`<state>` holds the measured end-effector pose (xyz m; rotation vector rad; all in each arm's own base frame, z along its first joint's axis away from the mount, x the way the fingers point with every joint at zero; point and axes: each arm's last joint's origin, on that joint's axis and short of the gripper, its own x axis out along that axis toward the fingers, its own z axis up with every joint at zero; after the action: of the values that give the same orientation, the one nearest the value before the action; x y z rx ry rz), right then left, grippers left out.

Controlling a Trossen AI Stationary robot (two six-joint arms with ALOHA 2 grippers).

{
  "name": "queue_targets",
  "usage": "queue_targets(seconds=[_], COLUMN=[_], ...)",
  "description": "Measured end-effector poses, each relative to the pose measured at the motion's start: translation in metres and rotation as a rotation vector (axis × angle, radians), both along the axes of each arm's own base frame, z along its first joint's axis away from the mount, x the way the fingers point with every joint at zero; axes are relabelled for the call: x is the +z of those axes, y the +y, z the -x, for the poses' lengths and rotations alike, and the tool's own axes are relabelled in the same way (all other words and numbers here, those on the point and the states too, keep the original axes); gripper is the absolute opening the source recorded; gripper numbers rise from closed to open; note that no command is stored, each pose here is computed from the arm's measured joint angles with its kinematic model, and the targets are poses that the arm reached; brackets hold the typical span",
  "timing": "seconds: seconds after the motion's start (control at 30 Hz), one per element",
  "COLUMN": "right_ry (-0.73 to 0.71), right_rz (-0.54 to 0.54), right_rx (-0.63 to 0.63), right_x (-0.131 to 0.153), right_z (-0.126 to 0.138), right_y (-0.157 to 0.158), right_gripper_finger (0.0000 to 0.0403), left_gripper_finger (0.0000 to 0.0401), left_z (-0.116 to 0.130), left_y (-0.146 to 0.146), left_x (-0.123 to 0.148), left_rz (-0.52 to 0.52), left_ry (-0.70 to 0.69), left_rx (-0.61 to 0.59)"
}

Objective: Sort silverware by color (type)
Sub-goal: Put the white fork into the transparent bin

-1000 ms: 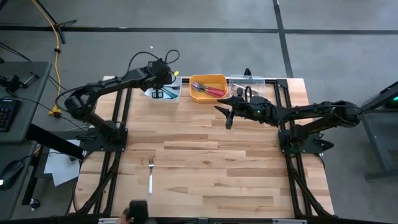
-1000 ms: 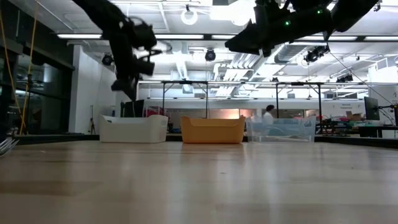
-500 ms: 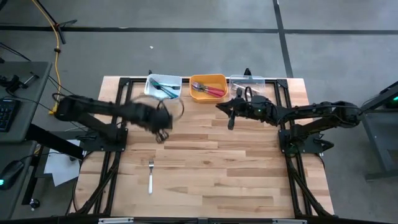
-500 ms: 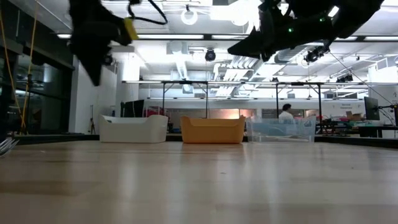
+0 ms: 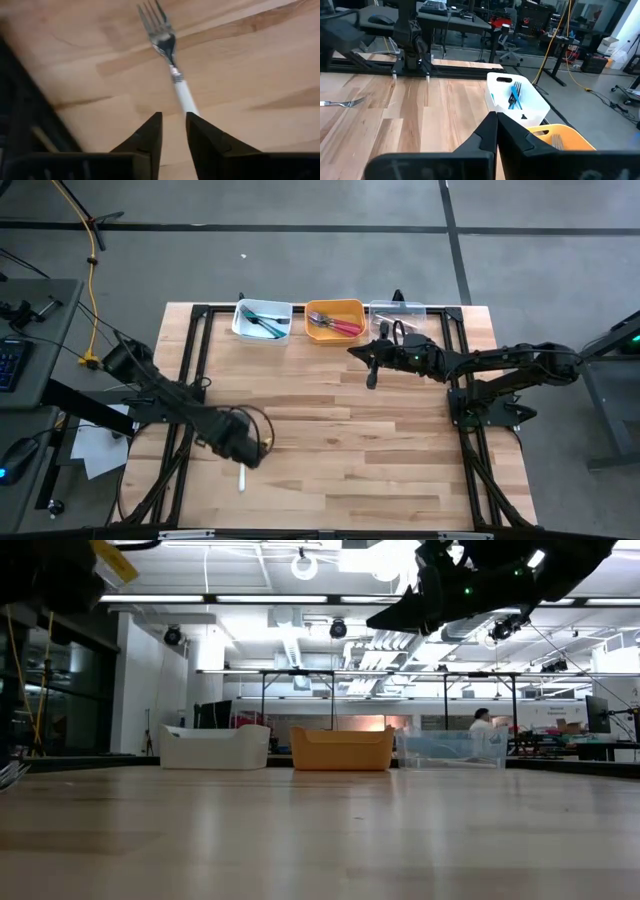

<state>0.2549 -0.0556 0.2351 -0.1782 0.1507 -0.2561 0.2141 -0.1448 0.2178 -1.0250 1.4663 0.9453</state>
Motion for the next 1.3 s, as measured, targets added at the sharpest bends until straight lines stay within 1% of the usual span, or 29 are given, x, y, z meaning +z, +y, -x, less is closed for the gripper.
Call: queue_targets(seconds=[0.07,0.13,0.27,0.33,0.47,0.6,0.7,0.77,0.83,0.9,0.97,1.03,1.17,1.3], right_ry=[-0.008,-0.01,-0.01,-0.011,-0.015,-0.011,-0.006,-0.003,0.013,0.022,0.042,0.059,0.069,0.071], right_rz=[0.0,-0.006,-0.008,-0.013,-0.032,-0.039,-0.06,-0.062,-0.076,-0.09,-0.095,-0.1,-0.101,-0.102], right_rx=[-0.003,0.0,0.005,0.006,0.007,0.025,0.033,0.033,0.032,0.03,0.029,0.028,0.028,0.028], right_x=[0.001,0.001,0.001,0.001,0.001,0.0,-0.002,-0.002,-0.004,-0.005,-0.007,-0.009,-0.01,-0.01], right_z=[0.0,0.001,0.001,0.001,0.001,0.0,-0.001,-0.001,0.0,0.0,0.0,0.0,0.001,0.001], right_y=[-0.002,-0.003,-0.003,-0.003,-0.003,-0.003,-0.002,-0.002,-0.002,-0.002,-0.002,-0.002,-0.002,-0.002], right_gripper_finger=[0.0004,0.0003,0.0001,0.0001,0.0001,0.0001,0.0,0.0,0.0,0.0,0.0,0.0,0.0,0.0], left_gripper_finger=[0.0091,0.0102,0.0114,0.0115,0.0116,0.0116,0.0114,0.0107,0.009,0.0065,0.0035,0.0012,0.0005,0.0], left_z=[-0.003,-0.004,-0.001,-0.002,0.002,0.008,0.008,0.007,0.007,0.006,0.007,0.004,-0.005,-0.017], left_y=[-0.008,-0.013,-0.015,-0.014,-0.007,-0.003,-0.003,-0.003,-0.003,-0.004,-0.005,-0.006,0.003,0.019], left_x=[-0.007,-0.016,-0.039,-0.05,-0.067,-0.081,-0.084,-0.084,-0.084,-0.084,-0.083,-0.08,-0.078,-0.088], left_rz=[-0.009,-0.028,-0.072,-0.087,-0.145,-0.137,-0.132,-0.141,-0.139,-0.139,-0.136,-0.159,-0.292,-0.391], left_ry=[-0.002,0.031,0.077,0.052,-0.006,-0.019,-0.046,-0.061,-0.066,-0.079,-0.094,-0.139,-0.296,-0.495], left_rx=[0.046,0.079,0.112,0.114,0.157,0.175,0.162,0.15,0.148,0.126,0.079,0.04,0.057,0.069])
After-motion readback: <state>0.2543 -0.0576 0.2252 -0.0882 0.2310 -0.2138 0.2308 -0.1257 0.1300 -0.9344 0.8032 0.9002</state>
